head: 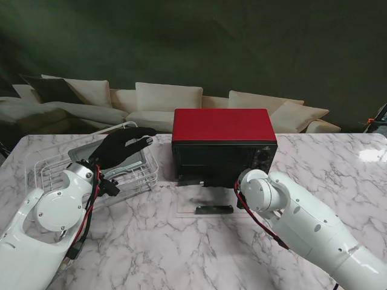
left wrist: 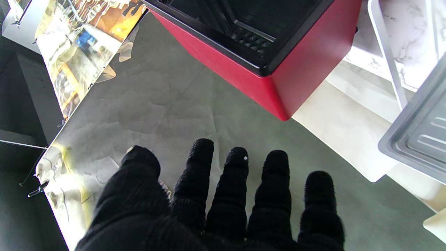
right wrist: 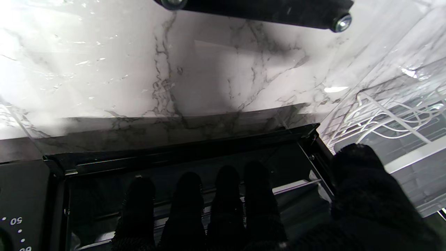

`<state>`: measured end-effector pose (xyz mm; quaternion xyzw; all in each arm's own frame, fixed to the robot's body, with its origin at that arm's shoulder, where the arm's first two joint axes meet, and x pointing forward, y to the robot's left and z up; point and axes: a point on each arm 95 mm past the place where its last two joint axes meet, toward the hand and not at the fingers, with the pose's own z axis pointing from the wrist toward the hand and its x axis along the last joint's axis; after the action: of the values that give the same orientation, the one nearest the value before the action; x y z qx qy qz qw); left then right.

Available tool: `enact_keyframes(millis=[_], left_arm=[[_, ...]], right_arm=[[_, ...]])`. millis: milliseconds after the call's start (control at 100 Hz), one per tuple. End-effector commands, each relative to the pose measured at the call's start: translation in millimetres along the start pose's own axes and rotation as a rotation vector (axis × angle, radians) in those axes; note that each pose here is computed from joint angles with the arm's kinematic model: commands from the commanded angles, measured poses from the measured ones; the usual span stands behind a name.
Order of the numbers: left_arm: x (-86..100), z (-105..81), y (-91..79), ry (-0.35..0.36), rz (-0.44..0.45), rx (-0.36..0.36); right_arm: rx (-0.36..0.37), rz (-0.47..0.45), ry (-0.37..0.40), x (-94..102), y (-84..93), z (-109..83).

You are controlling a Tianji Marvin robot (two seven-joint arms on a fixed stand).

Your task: Slide the trays into the oven

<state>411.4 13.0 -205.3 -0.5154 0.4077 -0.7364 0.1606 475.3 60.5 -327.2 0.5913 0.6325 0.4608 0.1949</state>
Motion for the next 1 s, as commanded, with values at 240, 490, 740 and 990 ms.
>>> enact_keyframes(millis=[240, 490, 740, 990], left_arm=[[-2.1, -0.3, 2.8, -0.004, -0.001, -0.022], [-2.6, -0.5, 3.3, -0.006, -0.001, -0.02], [-3.0, -0.3, 3.3, -0.004, -0.004, -0.018], [-3.6, 0.7, 1.9, -0.002, -0.002, -0.011]], right_arm=[[-0.007, -0.01, -0.013, -6.2, -0.7, 3.3], [-0.028, 0.0, -0.011, -9.3, -1.2, 8.7], [-0.033, -0.009, 0.03, -2.9, -6.3, -0.8], [-0.043, -0.017, 0.086, 7.8, -14.8, -27.6]])
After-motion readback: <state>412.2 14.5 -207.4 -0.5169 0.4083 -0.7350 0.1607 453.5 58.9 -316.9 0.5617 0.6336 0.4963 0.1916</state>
